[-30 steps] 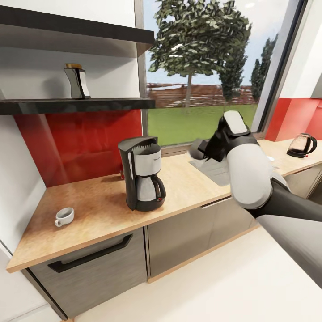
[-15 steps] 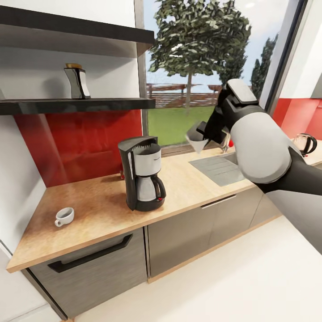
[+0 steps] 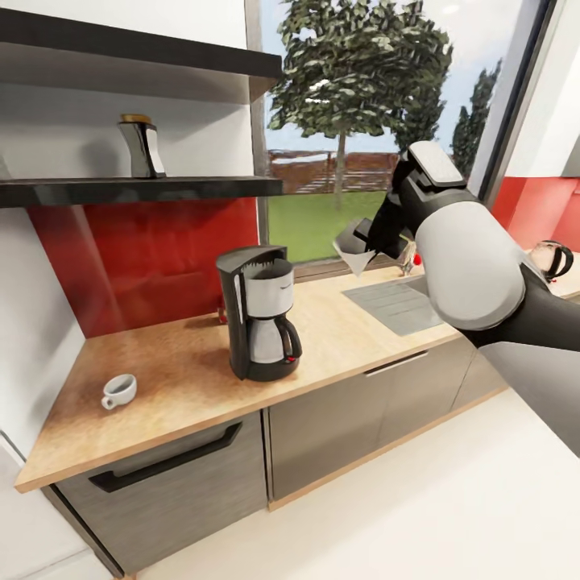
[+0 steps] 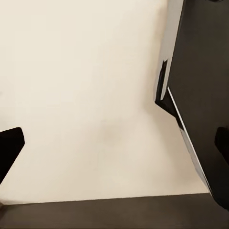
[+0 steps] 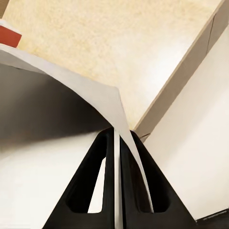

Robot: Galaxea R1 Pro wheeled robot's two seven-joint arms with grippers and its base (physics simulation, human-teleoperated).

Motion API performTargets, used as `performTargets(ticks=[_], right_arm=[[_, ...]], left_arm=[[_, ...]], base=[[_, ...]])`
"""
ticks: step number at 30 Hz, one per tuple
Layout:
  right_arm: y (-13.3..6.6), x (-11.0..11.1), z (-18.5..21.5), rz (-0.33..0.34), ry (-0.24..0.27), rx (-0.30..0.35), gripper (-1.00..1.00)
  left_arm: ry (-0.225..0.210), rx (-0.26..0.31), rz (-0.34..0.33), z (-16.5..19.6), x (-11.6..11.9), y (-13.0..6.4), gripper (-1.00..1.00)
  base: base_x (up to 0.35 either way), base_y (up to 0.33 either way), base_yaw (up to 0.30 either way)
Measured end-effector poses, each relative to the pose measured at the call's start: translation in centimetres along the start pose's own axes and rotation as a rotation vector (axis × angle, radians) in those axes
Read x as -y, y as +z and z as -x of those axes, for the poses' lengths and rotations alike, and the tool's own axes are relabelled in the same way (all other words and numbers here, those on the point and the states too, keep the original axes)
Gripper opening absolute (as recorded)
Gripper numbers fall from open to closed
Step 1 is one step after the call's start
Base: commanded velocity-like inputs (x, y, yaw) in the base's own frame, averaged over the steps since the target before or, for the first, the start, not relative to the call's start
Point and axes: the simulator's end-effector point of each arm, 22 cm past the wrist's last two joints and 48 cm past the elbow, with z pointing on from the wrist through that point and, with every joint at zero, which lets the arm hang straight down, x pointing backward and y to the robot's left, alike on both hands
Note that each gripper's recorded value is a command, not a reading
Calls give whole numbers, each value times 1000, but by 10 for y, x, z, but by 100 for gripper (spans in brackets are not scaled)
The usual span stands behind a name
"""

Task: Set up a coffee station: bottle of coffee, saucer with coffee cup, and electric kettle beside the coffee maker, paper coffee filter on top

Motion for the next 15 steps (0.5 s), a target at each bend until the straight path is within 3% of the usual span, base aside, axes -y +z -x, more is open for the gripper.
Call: performTargets(ticks=[11, 15], right_arm=[[1, 0, -1, 0, 4, -3, -100], [1, 0, -1, 0, 9, -2, -100]], left_arm=[[-1, -1, 9, -1, -2, 0, 100], [-1, -1, 9, -1, -3, 0, 100]], base=[[92, 283, 0], [70, 143, 0]])
